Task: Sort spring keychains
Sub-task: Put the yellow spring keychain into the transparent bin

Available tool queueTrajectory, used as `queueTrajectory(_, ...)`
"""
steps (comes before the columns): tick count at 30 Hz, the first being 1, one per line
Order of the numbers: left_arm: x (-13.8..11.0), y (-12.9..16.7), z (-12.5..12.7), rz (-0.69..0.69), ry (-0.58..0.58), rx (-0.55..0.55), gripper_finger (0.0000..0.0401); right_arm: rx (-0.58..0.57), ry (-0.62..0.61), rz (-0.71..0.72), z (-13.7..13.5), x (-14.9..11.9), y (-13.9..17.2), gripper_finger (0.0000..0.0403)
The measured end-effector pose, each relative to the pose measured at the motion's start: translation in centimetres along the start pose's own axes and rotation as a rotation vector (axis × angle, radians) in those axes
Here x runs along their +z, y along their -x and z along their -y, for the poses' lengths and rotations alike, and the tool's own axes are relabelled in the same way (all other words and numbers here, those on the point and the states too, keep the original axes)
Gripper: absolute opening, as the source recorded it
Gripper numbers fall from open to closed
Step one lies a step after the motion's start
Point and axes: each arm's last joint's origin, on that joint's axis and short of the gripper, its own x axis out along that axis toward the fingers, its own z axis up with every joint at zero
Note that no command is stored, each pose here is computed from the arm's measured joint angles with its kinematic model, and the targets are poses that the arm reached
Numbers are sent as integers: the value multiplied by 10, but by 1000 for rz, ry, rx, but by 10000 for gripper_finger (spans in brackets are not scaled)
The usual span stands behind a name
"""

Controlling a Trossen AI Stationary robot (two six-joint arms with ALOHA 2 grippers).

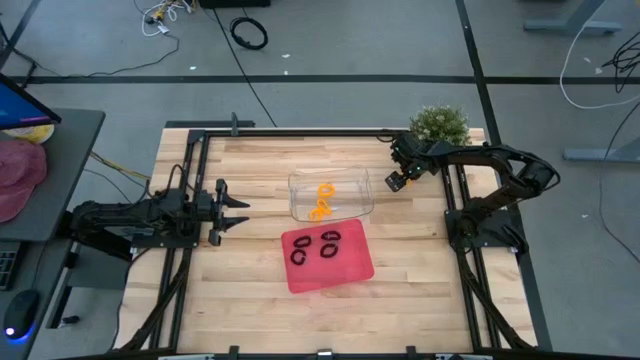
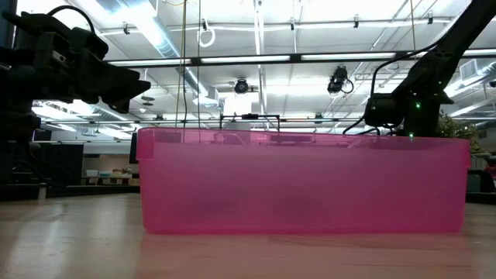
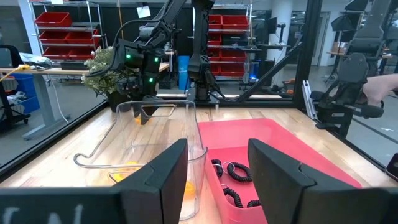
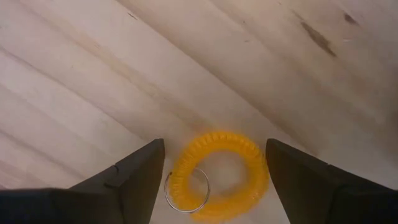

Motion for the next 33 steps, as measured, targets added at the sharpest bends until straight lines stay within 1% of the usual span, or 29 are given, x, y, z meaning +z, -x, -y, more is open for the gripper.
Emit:
queueTrajectory(5,0,0,0,0,0,0,172,28,-4,21,1,-7,-7,286)
queueTrajectory(33,0,0,0,0,0,0,172,34,-7,3,1,-9,-8,286)
